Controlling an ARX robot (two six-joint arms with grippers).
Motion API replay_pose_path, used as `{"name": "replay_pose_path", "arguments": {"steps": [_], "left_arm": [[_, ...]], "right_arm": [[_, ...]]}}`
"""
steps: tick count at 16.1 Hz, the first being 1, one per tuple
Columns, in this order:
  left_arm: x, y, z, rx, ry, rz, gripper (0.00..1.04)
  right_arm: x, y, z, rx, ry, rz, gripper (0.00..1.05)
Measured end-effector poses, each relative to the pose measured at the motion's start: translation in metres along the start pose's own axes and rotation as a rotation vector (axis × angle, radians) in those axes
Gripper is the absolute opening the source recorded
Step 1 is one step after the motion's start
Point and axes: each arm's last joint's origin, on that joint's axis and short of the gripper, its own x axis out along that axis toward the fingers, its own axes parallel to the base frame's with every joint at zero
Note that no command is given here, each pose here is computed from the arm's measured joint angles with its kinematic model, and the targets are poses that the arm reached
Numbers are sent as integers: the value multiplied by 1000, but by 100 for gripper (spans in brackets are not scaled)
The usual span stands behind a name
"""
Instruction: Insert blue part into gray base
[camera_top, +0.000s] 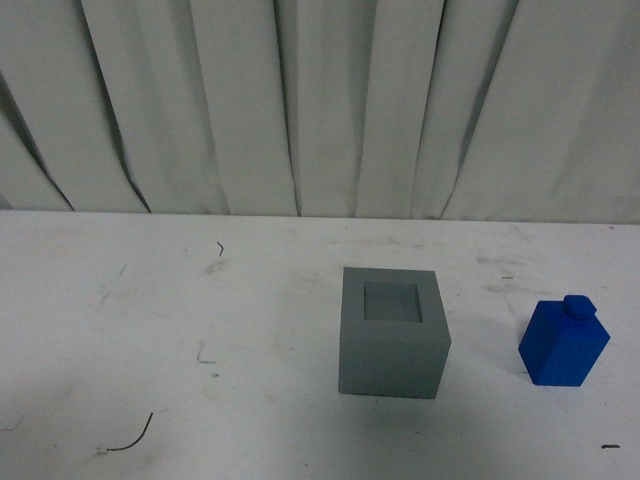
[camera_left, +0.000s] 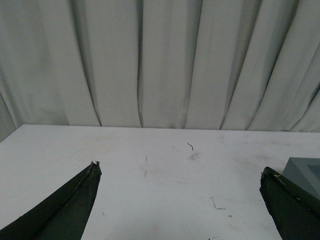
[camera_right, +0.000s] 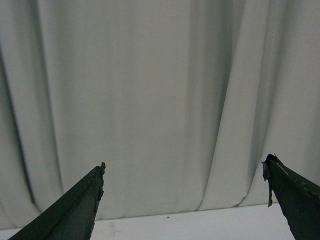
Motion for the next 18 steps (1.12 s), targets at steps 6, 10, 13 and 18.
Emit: {"name": "replay_pose_path", "arguments": {"steps": [6,10,13,18], "left_arm": [[0,0,0,0,0,0,98],[0,0,0,0,0,0,98],[0,0,0,0,0,0,98],[0,0,0,0,0,0,98]], "right_arm": [[144,-7,-49,-221,295,297,98],[147,21,-70,-628,415,718,98],[151,27,-86,-882,522,962,98],[168,36,-95,-1005,650,1263,98]]}}
